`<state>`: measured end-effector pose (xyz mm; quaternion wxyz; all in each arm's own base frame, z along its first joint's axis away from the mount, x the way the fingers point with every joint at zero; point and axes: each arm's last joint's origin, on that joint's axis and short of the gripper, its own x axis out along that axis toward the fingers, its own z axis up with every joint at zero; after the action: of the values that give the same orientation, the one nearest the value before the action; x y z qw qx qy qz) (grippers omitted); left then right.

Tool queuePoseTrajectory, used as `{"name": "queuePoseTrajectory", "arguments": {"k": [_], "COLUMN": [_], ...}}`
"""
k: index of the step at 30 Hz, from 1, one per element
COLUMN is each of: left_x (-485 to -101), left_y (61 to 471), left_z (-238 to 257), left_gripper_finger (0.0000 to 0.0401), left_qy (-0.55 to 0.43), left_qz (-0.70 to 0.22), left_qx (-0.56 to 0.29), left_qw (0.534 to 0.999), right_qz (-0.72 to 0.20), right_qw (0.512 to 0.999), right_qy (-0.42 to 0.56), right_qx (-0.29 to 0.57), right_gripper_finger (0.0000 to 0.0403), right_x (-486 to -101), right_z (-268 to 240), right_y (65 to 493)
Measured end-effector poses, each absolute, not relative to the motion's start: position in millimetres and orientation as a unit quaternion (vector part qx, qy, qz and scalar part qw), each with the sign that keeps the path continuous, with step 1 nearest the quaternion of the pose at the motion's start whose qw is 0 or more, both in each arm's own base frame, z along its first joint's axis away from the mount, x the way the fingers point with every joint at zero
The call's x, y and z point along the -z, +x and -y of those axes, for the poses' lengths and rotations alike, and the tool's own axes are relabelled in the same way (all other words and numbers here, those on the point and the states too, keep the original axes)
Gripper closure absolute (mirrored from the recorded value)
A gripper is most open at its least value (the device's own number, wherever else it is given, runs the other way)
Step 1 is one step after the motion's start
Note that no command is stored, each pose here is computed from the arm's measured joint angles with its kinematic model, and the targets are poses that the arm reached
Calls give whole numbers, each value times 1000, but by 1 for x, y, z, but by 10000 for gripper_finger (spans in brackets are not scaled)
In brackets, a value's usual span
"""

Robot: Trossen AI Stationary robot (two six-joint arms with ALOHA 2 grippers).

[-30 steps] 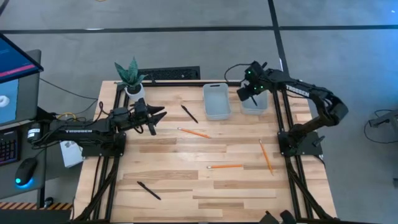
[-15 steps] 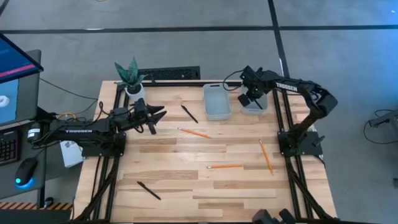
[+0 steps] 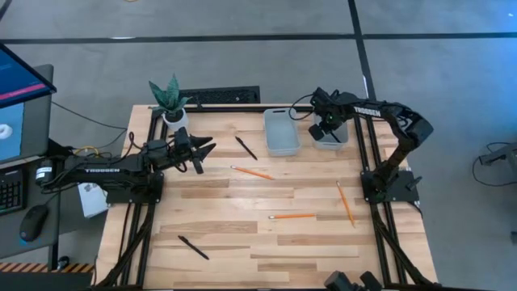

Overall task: Sort pens & pencils
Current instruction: Put the top right black pen into the right gray bin, then put the bottom right yellow pencil into the left gray bin

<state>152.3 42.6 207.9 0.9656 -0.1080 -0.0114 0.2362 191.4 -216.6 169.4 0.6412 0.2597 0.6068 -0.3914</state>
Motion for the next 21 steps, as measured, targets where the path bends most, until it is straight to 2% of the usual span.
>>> {"name": "queuePoseTrajectory", "arguments": {"k": [21], "left_x": [-208], "left_y": [152], "left_z": [-43], "left_gripper_finger": [266], "left_qy": [-106], "left_qz": [11], "left_qx": [-238], "left_qw": [966], "right_qz": [-614], "right_qw": [635], "right_qy": [263], "right_qx": [389], "right_gripper_finger": [298], "right_x": [-169], "right_z": [215], "right_y": [190]}}
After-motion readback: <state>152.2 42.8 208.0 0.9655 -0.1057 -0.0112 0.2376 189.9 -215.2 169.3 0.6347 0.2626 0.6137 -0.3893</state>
